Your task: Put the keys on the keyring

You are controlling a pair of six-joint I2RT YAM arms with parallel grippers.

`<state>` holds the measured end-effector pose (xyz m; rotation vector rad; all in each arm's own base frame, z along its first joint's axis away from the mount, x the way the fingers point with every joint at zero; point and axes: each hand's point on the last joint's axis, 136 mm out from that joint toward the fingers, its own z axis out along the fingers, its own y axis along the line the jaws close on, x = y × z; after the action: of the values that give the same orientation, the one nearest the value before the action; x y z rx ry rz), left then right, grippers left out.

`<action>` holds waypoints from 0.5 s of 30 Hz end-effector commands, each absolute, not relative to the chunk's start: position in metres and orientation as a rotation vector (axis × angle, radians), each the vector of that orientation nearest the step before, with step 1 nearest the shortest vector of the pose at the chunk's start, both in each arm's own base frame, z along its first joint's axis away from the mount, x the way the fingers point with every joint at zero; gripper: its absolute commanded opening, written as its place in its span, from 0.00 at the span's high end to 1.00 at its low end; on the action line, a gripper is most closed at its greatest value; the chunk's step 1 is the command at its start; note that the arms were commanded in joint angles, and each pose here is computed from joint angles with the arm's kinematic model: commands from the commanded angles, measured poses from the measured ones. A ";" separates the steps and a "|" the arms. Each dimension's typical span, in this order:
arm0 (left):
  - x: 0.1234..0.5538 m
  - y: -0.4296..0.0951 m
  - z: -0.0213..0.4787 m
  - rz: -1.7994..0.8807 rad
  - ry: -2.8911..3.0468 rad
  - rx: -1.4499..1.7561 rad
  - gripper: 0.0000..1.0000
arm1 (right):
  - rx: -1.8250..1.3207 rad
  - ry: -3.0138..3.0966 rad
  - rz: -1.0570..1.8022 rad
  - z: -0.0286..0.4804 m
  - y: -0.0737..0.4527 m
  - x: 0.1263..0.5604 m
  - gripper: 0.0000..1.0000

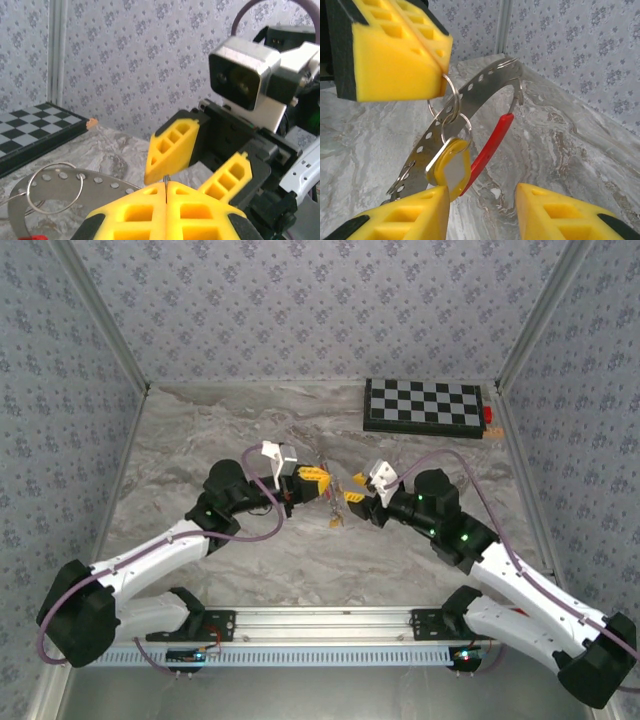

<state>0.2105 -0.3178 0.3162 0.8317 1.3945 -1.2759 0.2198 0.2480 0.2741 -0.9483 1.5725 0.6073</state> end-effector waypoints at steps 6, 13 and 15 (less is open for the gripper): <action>0.212 -0.319 0.352 -1.279 1.262 0.734 1.00 | -0.893 1.472 0.521 0.294 0.252 0.224 0.58; 0.215 -0.317 0.354 -1.276 1.252 0.691 1.00 | -0.888 1.452 0.518 0.297 0.255 0.223 0.57; 0.214 -0.318 0.356 -1.284 1.249 0.689 1.00 | -0.884 1.446 0.515 0.297 0.255 0.224 0.56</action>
<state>0.2165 -0.3195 0.3312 0.7206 1.3448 -1.2682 0.2213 0.2556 0.2933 -0.9014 1.4750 0.5396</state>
